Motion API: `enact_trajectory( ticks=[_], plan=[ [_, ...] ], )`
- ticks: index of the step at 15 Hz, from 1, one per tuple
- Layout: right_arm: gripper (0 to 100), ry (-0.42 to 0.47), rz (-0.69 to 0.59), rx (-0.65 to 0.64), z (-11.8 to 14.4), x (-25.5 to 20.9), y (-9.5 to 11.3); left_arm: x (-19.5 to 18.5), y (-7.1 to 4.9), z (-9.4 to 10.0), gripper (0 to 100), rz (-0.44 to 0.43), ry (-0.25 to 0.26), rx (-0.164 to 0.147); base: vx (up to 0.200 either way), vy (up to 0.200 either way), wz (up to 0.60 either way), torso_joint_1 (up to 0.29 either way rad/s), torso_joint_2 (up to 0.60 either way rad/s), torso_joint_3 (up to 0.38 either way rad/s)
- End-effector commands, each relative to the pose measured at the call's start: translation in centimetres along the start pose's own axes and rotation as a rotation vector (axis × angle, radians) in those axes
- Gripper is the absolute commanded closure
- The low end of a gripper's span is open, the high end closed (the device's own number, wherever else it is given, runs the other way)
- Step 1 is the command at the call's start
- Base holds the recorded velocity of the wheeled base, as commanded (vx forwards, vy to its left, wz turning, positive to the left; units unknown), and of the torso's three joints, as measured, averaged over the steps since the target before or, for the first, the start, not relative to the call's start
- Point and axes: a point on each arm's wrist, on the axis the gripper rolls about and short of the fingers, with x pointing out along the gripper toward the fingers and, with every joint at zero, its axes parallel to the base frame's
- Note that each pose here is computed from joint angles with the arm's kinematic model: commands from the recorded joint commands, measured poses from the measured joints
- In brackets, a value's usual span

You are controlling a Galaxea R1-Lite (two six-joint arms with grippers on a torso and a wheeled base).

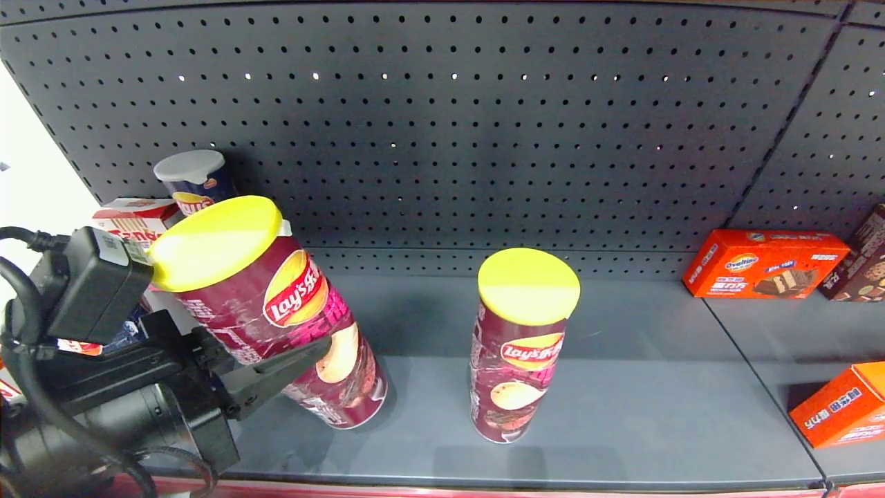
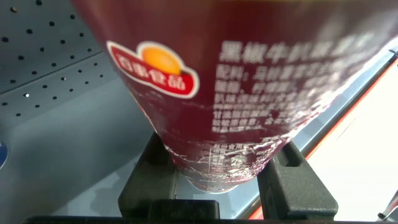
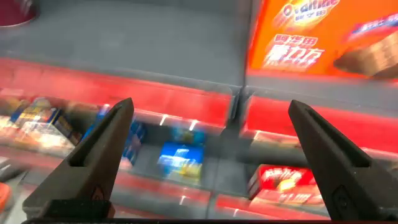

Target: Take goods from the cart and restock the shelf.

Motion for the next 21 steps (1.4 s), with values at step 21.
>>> enact_trajectory(
  ticks=[21],
  plan=[
    [0,0.008,-0.015,0.035,0.0,0.0,0.0,8.8,2.9,3.1,100,-0.161,0.13,0.185,0.0,0.0,0.0,0.0,0.0,0.0]
  ],
)
